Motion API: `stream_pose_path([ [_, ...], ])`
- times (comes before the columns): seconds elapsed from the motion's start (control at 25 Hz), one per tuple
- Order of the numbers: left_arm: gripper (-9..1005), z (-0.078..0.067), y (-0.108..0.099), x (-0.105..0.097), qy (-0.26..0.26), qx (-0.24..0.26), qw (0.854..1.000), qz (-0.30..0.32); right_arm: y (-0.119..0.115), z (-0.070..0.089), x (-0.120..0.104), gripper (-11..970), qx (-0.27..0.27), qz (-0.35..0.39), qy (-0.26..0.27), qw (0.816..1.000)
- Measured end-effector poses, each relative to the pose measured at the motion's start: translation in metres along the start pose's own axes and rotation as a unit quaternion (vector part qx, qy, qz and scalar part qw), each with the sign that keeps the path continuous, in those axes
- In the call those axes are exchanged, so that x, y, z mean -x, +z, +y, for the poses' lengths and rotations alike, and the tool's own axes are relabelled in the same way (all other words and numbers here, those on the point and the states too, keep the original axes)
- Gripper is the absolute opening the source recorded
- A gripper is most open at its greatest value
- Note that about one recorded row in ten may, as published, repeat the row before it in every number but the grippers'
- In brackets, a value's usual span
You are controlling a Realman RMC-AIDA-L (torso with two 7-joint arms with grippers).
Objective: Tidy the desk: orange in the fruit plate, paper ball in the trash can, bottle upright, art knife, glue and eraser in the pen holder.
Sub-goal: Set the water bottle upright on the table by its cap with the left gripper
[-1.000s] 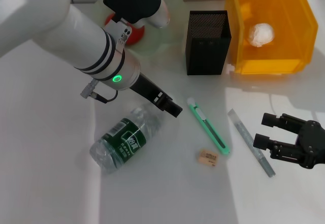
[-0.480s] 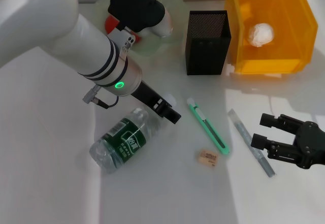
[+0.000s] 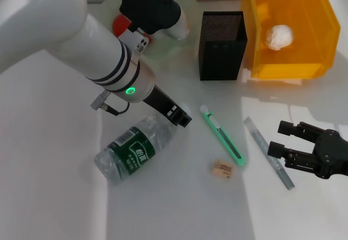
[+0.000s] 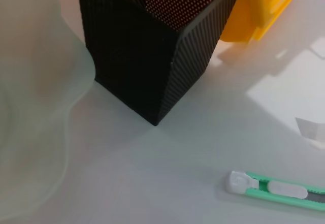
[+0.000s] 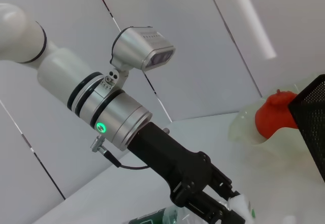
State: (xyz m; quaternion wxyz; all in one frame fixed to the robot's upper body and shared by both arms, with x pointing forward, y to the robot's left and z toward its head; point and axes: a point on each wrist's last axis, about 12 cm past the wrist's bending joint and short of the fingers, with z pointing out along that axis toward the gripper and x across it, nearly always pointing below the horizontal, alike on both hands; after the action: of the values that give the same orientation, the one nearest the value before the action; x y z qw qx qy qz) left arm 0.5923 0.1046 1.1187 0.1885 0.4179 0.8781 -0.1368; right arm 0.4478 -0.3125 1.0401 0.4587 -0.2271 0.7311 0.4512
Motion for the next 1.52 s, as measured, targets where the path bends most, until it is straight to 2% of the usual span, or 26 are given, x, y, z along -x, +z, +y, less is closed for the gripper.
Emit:
stream_pose_path([
  [0.12, 530, -0.002, -0.003, 0.002, 0.009, 0.001, 1.0, -0.004, 0.0, 0.0, 0.0, 818, -0.001, 0.0, 0.0, 1.0],
  [0.24, 444, -0.005, -0.006, 0.004, 0.019, -0.001, 1.0, -0.011, 0.0, 0.0, 0.0, 818, -0.001, 0.0, 0.0, 1.0],
  [0.44, 444, -0.01, -0.016, 0.003, 0.053, -0.006, 0.998, -0.031, 0.0, 0.0, 0.0, 817, -0.001, -0.001, 0.0, 1.0],
  [0.8, 443, -0.012, -0.047, -0.01, 0.099, -0.009, 0.987, -0.123, 0.001, -0.001, 0.002, 817, 0.001, -0.001, -0.002, 1.0],
  [1.08, 443, 0.004, -0.064, -0.027, 0.091, -0.046, 0.973, -0.208, 0.006, -0.001, 0.005, 818, 0.005, -0.006, 0.0, 1.0],
  [1.32, 443, 0.017, -0.076, -0.047, 0.087, -0.047, 0.957, -0.273, 0.009, 0.0, 0.006, 818, 0.011, -0.01, 0.003, 1.0],
  [1.52, 444, 0.028, -0.079, -0.06, 0.077, -0.048, 0.945, -0.314, 0.01, 0.0, 0.007, 818, 0.01, -0.017, 0.011, 1.0],
])
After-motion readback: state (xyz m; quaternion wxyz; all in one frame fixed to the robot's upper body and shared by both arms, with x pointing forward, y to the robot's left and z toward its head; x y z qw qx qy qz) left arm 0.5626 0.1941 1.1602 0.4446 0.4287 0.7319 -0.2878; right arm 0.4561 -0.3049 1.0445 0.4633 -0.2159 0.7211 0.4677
